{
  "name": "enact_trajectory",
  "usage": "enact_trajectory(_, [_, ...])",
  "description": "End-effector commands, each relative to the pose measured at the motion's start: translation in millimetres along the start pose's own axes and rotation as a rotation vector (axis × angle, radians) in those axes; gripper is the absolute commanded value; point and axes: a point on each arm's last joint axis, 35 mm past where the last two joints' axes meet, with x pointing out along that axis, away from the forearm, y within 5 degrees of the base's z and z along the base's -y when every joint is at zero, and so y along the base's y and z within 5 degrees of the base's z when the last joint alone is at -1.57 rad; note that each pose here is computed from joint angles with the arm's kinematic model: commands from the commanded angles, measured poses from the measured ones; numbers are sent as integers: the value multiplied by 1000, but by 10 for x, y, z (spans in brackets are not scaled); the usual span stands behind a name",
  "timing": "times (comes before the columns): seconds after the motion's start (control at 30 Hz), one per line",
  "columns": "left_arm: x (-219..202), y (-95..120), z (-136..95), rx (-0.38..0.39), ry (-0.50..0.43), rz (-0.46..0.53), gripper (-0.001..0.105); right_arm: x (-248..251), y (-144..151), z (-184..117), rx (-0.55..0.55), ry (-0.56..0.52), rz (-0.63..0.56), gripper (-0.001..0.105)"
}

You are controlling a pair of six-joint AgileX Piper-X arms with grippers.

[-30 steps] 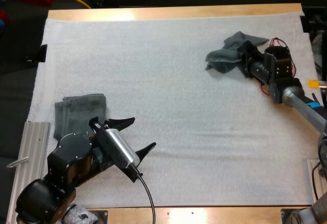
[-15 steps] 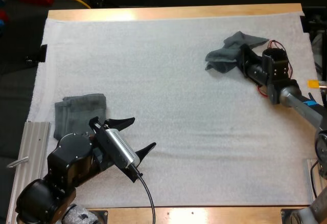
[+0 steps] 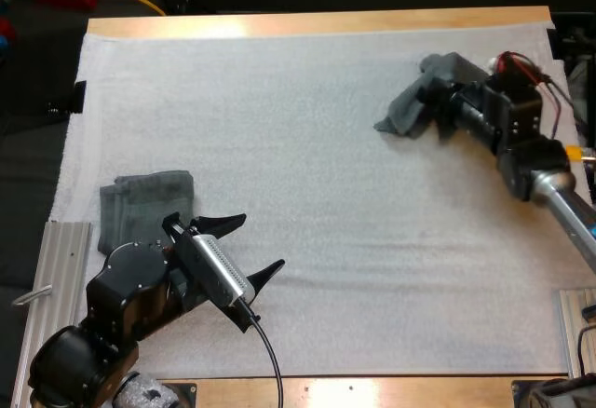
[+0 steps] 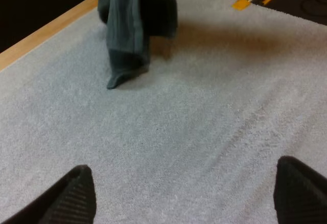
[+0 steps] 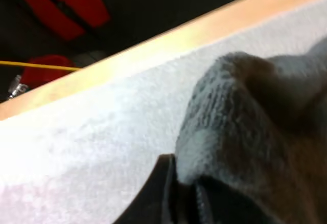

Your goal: Pick towel from pile, fold and stack

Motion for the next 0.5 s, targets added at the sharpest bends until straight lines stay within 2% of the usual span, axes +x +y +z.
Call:
enact_trajectory(0.0, [-14, -11, 31, -1, -17, -10, 69, -121, 42, 112, -23, -35, 0, 1])
enact_trajectory(0.13, [-14, -11, 31, -1, -17, -10, 69, -411, 123, 269, -28, -67, 7, 1])
enact_trajectory(0.47, [-14, -5, 31, -5, -17, 8, 69, -962, 262, 349, -24, -5, 46, 1])
